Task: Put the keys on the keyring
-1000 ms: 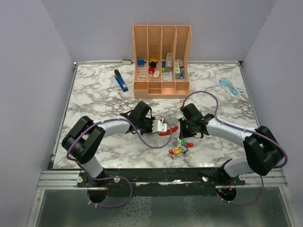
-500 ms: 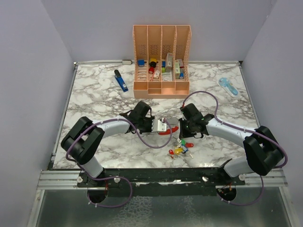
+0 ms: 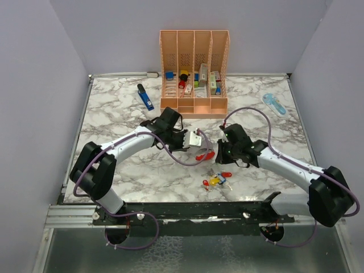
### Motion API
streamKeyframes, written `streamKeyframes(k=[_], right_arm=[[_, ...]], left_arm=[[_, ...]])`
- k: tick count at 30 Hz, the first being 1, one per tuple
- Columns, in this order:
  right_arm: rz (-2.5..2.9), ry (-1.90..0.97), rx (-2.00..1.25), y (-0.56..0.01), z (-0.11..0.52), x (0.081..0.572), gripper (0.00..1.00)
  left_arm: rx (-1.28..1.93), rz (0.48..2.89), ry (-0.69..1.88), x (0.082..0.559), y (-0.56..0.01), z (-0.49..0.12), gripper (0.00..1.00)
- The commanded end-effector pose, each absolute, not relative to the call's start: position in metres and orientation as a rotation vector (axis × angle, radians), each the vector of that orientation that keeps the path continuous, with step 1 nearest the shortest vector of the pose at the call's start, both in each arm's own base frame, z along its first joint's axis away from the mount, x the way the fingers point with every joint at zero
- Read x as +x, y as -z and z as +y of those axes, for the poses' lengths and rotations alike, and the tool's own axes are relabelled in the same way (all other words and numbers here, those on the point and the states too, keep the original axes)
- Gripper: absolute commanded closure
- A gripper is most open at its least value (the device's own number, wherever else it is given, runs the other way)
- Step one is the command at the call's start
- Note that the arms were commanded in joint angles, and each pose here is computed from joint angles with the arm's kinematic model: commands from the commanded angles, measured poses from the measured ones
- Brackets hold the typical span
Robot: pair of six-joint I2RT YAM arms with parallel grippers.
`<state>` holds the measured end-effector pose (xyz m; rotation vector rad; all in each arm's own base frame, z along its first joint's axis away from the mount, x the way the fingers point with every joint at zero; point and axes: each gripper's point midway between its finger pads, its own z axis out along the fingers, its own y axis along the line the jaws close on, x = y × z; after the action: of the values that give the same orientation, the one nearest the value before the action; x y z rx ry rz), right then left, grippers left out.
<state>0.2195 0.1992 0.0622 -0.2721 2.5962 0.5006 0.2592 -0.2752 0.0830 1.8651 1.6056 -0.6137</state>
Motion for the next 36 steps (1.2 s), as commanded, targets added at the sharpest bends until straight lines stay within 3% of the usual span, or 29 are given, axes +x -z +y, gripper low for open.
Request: streamKeyframes(k=[1, 16, 36], right_arm=[[2.489, -0.586, -0.333, -0.09, 0.21, 0.223, 0.99], [2.094, -0.954, -0.557, -0.216, 0.23, 0.185, 0.99], [2.029, -1.065, -0.581, -0.249, 0.237, 0.172, 0.99]], left_arm=[[1.887, 1.506, 0.854, 0.224, -0.123, -0.285, 1.0], [1.838, 1.283, 0.934, 0.22, -0.211, -0.301, 1.0], [1.696, 1.29, 1.208, 0.202, -0.266, -0.318, 1.0]])
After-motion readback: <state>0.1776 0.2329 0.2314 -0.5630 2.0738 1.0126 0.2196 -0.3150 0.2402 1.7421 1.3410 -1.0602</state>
